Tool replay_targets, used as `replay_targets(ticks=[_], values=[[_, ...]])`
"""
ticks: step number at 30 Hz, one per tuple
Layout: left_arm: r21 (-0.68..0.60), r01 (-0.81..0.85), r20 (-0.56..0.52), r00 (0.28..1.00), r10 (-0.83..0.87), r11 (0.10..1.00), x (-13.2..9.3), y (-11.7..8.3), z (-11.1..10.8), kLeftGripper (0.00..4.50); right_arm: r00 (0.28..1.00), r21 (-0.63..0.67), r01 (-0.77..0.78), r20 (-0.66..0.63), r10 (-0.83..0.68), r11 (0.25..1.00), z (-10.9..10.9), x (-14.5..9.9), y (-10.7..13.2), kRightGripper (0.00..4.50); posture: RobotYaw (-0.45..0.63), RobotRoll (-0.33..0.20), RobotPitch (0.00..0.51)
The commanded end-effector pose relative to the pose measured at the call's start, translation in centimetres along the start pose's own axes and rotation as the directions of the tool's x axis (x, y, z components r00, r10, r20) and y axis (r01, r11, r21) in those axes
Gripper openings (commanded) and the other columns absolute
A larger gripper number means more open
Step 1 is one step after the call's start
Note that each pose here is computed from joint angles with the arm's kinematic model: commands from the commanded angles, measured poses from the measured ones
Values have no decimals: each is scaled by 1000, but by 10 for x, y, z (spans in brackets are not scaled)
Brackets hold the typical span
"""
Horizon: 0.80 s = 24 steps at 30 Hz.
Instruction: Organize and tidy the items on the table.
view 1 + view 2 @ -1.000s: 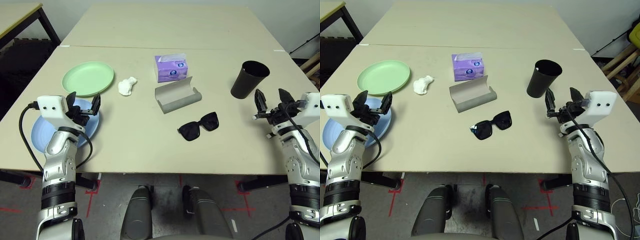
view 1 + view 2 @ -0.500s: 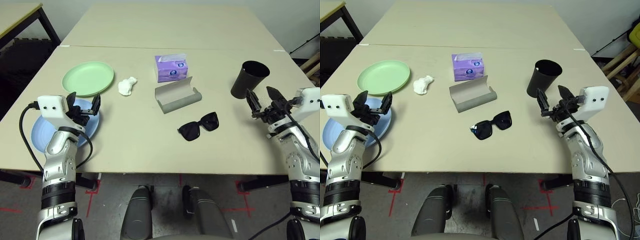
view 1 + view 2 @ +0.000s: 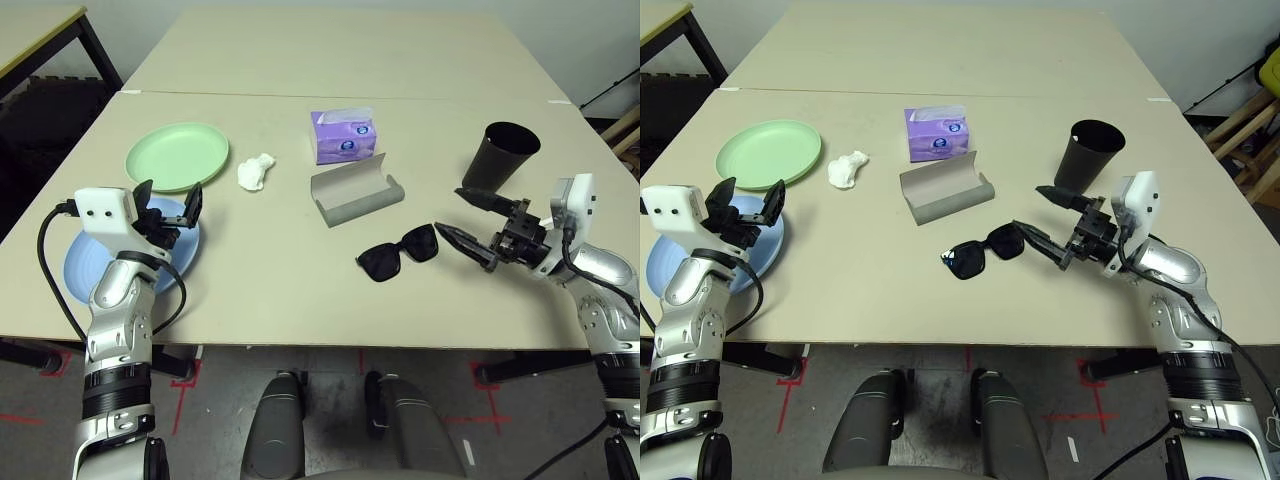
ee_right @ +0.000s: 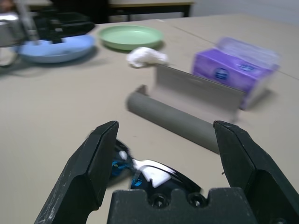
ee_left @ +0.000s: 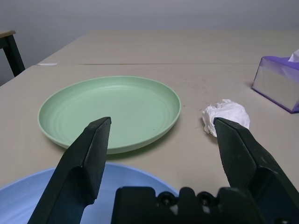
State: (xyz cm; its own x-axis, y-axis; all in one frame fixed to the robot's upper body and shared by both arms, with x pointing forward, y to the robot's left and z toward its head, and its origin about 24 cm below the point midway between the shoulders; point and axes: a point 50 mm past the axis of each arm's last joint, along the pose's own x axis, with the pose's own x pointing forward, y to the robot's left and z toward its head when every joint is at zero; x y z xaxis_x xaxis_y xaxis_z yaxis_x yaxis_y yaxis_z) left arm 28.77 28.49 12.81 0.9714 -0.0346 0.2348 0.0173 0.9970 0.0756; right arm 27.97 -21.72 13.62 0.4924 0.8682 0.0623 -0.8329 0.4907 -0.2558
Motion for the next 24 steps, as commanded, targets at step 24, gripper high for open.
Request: replay_targets(ticks=[24], values=[[48,118,-55,992,-115,992,-3,6,7,4500,965,9,-261,-28,262,965,-9,-1,17,4471,164,0,151]])
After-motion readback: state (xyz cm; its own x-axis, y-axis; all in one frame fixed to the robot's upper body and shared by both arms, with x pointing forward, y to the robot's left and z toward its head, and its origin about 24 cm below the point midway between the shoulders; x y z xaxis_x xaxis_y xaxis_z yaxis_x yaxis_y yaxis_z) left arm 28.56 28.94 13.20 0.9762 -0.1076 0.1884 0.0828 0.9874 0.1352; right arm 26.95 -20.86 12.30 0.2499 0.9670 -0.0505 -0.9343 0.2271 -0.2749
